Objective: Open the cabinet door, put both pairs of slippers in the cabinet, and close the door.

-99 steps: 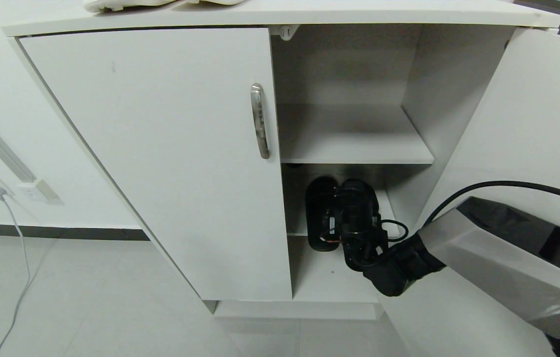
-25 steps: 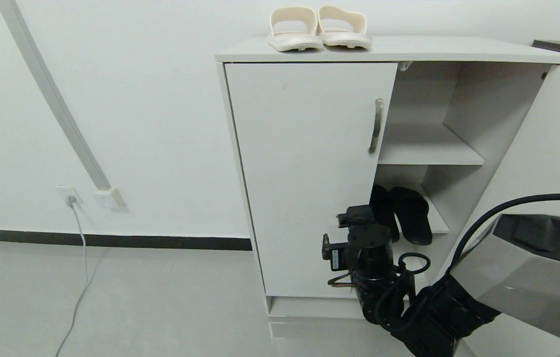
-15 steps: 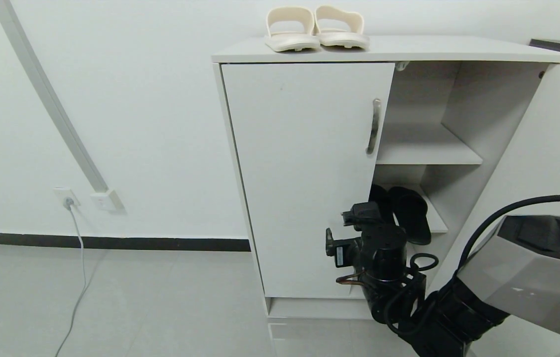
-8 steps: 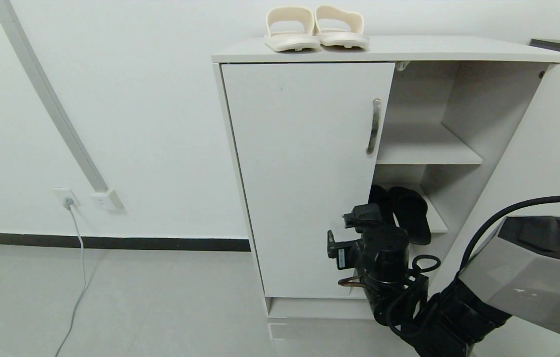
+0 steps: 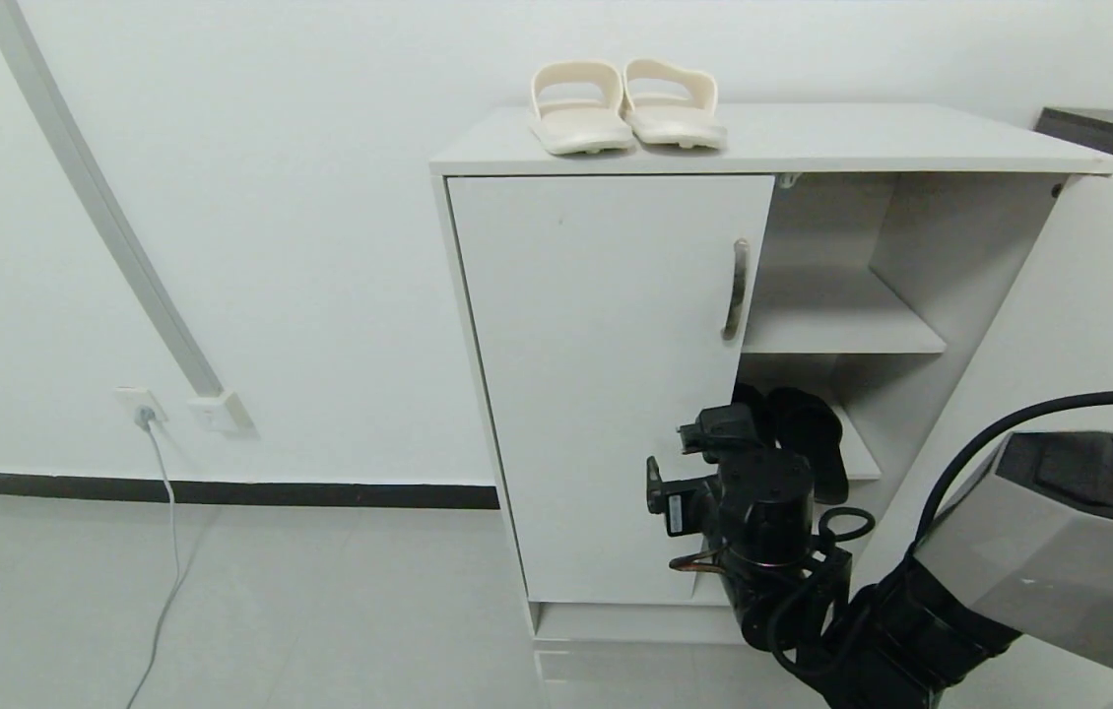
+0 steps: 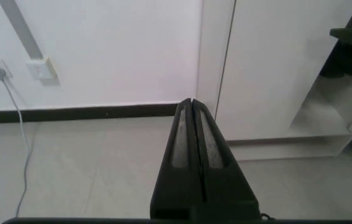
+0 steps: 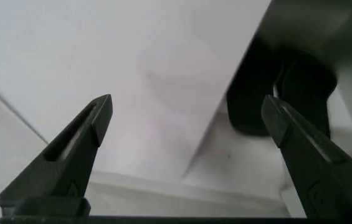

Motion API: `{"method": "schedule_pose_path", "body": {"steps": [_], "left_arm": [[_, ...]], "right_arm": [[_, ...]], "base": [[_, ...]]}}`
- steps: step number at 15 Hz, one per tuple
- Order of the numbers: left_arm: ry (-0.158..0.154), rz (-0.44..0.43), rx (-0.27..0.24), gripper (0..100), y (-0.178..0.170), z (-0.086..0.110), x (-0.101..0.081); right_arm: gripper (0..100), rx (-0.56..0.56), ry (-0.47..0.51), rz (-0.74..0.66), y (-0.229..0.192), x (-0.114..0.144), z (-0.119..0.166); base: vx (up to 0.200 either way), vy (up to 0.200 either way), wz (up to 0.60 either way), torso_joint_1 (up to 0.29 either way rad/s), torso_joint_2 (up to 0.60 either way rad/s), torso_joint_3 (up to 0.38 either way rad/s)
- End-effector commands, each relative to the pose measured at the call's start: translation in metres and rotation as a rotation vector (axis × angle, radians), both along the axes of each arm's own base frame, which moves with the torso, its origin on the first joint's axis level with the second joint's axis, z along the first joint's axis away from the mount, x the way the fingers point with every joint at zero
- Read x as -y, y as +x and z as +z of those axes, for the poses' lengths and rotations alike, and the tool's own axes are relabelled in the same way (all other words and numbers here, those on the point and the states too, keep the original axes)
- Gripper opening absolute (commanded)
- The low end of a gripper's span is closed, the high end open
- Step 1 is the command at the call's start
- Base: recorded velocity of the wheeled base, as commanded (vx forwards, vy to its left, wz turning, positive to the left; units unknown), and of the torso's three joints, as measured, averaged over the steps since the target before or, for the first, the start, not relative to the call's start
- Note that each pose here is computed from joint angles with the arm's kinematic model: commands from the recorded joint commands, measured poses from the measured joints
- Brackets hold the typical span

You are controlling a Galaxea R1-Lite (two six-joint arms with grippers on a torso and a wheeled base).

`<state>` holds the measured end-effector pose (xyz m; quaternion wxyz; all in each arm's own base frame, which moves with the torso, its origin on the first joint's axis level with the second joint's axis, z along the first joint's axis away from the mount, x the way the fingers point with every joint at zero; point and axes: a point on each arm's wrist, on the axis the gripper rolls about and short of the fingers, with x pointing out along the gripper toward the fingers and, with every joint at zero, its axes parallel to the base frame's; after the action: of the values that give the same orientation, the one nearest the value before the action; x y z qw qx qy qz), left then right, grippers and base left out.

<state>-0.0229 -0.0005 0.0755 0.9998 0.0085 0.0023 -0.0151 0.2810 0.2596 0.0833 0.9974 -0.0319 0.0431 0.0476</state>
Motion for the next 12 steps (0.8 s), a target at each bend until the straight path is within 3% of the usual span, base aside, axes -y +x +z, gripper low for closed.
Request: {"method": "schedule_pose_path", "body": {"steps": [1,12], "left_arm": [[0.0,0.0,-0.001,0,0.0,-0.0002,0.0],[0.0,-0.002,-0.001,0,0.0,-0.0002,0.0]], "right_arm": [[100,-0.002,-0.002,-0.001,0.0001,0.0003,-0.0006],[100,0.003,-0.011,-0.009,-0.0019,0.0042,0.0017]], "base": [[0.0,0.0,0.0,0.032,-0.47,-0.364],[0.0,0.0,0.0,0.134,-0.47,-0.341]]}}
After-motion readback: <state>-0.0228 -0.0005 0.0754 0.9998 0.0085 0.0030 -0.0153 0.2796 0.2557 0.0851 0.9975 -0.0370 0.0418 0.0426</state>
